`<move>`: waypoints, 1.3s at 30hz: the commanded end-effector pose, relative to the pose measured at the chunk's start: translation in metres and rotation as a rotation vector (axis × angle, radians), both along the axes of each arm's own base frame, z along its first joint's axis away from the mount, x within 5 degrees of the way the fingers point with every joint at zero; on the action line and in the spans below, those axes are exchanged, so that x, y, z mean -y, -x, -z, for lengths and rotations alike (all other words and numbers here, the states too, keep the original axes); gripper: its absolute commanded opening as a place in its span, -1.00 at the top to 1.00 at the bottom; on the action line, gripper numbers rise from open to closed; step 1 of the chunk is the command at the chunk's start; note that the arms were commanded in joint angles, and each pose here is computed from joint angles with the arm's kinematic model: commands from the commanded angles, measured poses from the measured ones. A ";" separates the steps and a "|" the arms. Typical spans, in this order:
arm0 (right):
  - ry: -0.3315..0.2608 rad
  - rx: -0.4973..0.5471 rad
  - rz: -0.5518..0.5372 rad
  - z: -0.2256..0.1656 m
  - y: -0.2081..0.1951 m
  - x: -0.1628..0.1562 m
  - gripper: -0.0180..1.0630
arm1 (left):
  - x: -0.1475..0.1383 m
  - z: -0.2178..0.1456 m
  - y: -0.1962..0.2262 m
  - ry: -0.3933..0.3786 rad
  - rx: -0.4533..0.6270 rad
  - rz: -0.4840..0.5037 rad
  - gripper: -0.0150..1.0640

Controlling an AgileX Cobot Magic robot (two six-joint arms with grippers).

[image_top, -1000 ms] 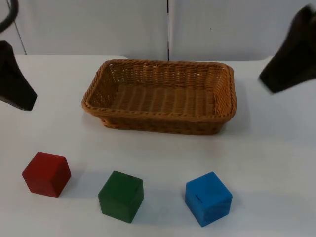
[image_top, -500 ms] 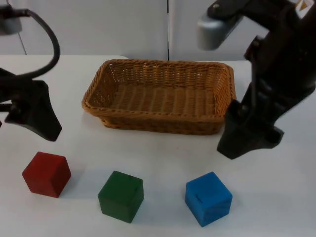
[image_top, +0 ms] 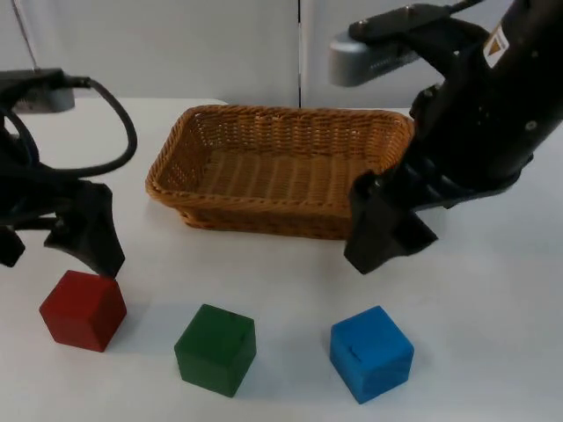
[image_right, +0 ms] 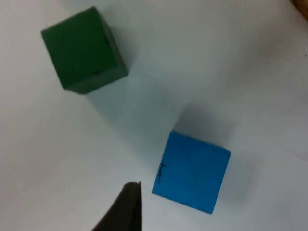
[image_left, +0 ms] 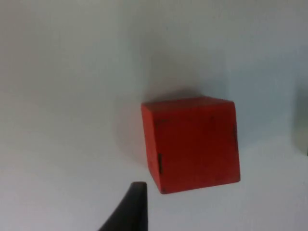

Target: Pick up one cube with each hand and place exactly two cubes into the same basket, leaving the remaining cube outside.

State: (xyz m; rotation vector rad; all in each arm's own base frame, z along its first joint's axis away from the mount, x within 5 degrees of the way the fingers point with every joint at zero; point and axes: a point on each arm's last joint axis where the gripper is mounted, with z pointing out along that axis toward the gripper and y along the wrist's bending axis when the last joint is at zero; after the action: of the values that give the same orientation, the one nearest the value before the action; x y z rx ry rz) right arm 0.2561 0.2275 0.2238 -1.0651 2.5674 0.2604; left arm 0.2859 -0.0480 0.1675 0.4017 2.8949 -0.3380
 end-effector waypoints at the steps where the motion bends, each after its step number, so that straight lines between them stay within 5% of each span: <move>1: -0.015 0.014 0.058 -0.001 -0.003 -0.001 -0.98 | 0.001 0.007 -0.005 -0.015 0.010 0.009 -0.97; 7: 0.048 0.005 0.139 0.024 -0.004 -0.012 -0.98 | 0.001 0.017 -0.009 -0.025 0.006 0.003 -0.97; 39: 0.095 -0.122 0.245 0.130 -0.010 -0.039 -0.98 | -0.003 0.075 -0.023 -0.076 -0.023 -0.021 -0.97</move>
State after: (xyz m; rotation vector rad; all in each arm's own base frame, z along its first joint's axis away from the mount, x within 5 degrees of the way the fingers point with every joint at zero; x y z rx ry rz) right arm 0.2670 0.2633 0.0938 -0.7736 2.8250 0.1314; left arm 0.3083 -0.0436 0.0927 0.3644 2.9474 -0.2388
